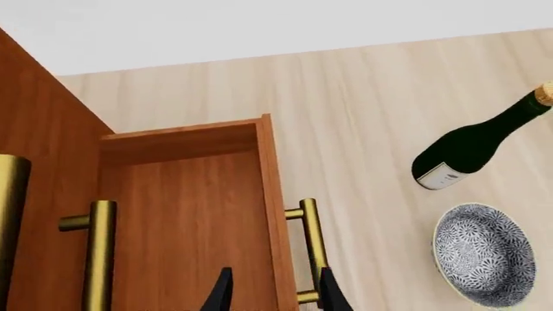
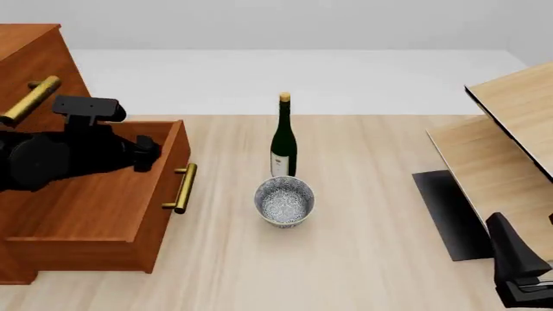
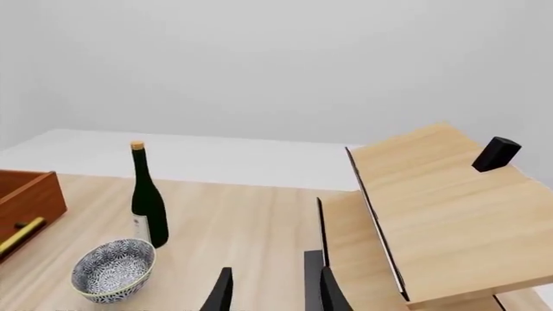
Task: Put the wine bottle in the bottom drawer of the cabinet.
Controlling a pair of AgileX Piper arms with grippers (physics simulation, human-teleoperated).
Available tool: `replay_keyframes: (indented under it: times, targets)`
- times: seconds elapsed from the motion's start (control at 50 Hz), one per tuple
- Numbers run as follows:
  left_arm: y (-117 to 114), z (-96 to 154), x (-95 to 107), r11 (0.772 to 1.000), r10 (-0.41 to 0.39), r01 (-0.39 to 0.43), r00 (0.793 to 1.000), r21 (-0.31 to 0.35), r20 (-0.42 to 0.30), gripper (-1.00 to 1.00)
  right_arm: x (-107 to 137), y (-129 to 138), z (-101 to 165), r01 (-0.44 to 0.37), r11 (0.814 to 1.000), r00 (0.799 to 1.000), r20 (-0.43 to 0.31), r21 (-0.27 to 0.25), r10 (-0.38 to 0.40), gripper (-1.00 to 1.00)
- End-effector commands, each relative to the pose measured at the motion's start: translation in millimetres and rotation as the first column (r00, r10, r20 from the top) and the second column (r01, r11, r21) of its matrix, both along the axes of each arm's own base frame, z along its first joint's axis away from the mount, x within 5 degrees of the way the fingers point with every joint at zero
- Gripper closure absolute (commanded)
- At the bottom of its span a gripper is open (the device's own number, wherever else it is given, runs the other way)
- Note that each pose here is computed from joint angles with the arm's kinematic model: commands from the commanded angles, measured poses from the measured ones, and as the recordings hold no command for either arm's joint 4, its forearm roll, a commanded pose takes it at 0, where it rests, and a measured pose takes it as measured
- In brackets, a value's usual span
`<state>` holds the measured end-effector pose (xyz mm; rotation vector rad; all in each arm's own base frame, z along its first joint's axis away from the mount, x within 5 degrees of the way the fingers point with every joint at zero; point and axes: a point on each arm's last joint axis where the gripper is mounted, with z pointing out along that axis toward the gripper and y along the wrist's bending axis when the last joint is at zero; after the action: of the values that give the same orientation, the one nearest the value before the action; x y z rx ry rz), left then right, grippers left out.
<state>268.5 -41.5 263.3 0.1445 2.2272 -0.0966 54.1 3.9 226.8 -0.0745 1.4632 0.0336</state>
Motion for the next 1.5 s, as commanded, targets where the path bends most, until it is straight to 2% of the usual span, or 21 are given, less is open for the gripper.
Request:
replay_keyframes:
  times: [0.02,0.2,0.62,1.04,1.5]
  targets:
    - [-8.7,-15.3,-5.4,1.0,-0.019,0.019,1.0,-0.017,-0.023,-1.0,-0.1,0.5,-0.2,-0.009,1.0,1.0,-0.004,-0.001,0.009,-1.0]
    - [-14.6,-31.9,-10.0,0.999,-0.03,0.029,0.998,-0.031,-0.046,-1.0,0.1,1.0,-1.3,-0.019,1.0,1.0,-0.01,-0.002,0.018,-1.0]
    - [-17.8,-53.1,-11.6,0.999,-0.039,0.037,0.997,-0.031,-0.068,-1.0,1.0,1.5,-1.4,-0.026,1.0,1.0,-0.014,-0.002,0.026,-1.0]
    - [-19.2,-83.8,-29.2,0.998,-0.049,0.046,0.993,-0.036,-0.111,-1.0,1.3,1.9,-2.3,-0.031,0.999,0.999,-0.019,-0.005,0.031,-1.0]
    - [-28.7,-95.6,-39.8,0.996,-0.083,0.077,0.988,-0.05,-0.131,-1.0,1.6,2.1,-3.2,-0.035,0.999,0.999,-0.022,-0.003,0.035,-1.0]
